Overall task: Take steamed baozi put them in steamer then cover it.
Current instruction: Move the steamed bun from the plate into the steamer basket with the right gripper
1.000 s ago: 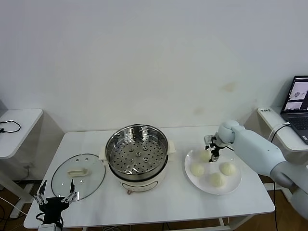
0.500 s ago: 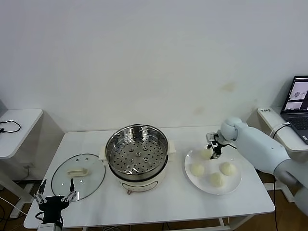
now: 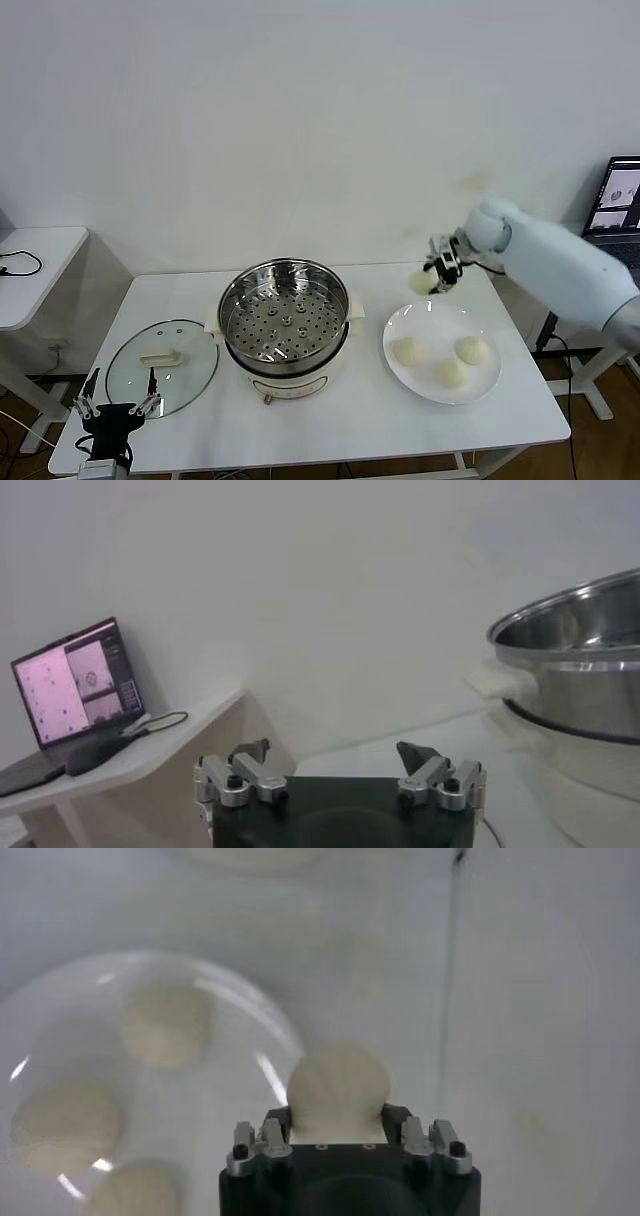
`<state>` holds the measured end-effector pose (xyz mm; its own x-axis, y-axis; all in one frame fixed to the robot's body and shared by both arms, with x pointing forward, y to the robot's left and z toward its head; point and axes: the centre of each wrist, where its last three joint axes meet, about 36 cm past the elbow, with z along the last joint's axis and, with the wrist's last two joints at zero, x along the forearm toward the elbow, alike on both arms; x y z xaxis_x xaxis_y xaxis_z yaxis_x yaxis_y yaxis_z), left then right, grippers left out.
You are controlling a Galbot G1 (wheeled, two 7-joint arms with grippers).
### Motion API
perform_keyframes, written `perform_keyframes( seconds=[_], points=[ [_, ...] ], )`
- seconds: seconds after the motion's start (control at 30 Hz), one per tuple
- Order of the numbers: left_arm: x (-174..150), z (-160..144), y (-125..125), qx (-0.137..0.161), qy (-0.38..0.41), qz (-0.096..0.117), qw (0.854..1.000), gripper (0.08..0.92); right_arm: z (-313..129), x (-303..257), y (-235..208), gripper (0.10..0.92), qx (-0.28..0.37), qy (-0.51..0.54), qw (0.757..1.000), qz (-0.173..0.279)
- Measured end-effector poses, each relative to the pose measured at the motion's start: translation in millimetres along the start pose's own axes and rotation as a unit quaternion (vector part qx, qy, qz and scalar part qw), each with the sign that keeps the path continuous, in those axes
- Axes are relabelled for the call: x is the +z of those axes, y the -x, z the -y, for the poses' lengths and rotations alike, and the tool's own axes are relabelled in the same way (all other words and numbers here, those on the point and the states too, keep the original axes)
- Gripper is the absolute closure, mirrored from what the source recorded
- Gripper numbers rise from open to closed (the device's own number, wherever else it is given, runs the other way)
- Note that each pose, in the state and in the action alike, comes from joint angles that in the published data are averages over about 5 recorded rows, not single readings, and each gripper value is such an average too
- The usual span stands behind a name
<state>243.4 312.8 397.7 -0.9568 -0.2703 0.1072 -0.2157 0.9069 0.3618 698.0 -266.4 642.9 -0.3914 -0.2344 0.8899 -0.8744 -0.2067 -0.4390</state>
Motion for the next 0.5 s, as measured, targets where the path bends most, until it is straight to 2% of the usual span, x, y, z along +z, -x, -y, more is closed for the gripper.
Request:
perform_keyframes(
  seconds=[0.23, 0.5],
  points=[
    [-3.9, -4.3, 4.8, 0.0, 0.0, 0.003, 1.0, 0.177, 29.1, -64.7, -17.3, 0.445, 0.017, -0.052, 0.998, 0.041],
    [-5.4, -8.3, 5.9, -0.003, 0.001, 0.003, 1.0, 0.177, 40.6, -148.5, 5.0, 0.453, 0.009, -0.148, 0.986, 0.077]
  ],
)
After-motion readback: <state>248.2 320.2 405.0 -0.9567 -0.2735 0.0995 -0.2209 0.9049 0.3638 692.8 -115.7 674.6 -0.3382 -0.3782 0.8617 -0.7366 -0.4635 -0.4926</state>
